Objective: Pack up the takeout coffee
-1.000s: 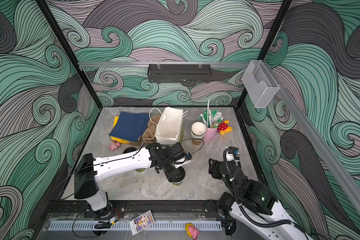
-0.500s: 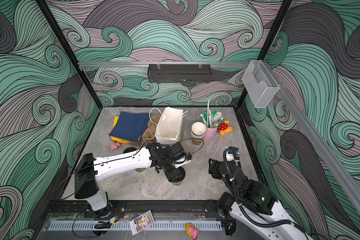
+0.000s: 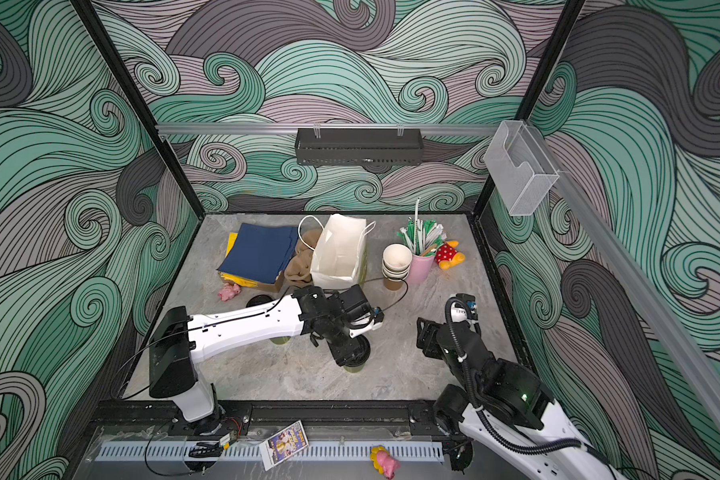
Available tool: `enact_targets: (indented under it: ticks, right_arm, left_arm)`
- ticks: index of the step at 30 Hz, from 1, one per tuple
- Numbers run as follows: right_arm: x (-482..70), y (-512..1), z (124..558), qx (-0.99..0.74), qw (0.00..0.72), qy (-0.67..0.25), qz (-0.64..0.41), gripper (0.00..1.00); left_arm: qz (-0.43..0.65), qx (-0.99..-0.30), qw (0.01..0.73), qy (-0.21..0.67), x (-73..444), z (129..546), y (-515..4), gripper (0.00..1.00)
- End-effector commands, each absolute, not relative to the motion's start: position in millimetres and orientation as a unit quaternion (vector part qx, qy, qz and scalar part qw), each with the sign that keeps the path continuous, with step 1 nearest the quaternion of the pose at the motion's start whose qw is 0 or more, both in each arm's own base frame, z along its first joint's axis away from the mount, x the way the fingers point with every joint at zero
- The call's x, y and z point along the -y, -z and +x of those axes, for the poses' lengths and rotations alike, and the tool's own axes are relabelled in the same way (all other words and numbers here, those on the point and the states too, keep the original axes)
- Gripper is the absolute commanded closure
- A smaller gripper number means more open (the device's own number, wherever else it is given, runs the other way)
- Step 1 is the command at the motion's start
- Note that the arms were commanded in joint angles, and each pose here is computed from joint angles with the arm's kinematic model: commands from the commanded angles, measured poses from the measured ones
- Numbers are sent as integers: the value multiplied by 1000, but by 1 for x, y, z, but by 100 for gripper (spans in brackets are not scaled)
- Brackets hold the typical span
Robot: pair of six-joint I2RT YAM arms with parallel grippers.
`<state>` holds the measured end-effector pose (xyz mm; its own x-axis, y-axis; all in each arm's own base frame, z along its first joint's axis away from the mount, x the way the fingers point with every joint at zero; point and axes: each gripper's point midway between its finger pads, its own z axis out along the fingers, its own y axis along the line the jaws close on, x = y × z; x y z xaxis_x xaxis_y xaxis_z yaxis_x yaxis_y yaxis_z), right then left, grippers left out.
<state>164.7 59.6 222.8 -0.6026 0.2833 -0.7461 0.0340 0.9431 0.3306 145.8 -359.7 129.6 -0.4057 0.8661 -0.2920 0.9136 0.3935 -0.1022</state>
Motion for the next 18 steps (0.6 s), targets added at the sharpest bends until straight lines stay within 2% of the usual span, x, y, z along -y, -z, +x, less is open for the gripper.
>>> enact_targets:
  ticks: [1, 12, 18]
  right_arm:
    - [-59, -217, 164, -888, 428, -138, 95, 29]
    - [-62, -213, 164, -893, 418, -138, 92, 29]
    - [-74, -192, 160, -911, 375, -143, 88, 29]
  left_arm:
    - [547, -824, 83, 124, 355, 141, -125, 30]
    - [561, -819, 78, 90, 346, 143, -110, 32]
    - [572, -812, 83, 77, 343, 143, -105, 34]
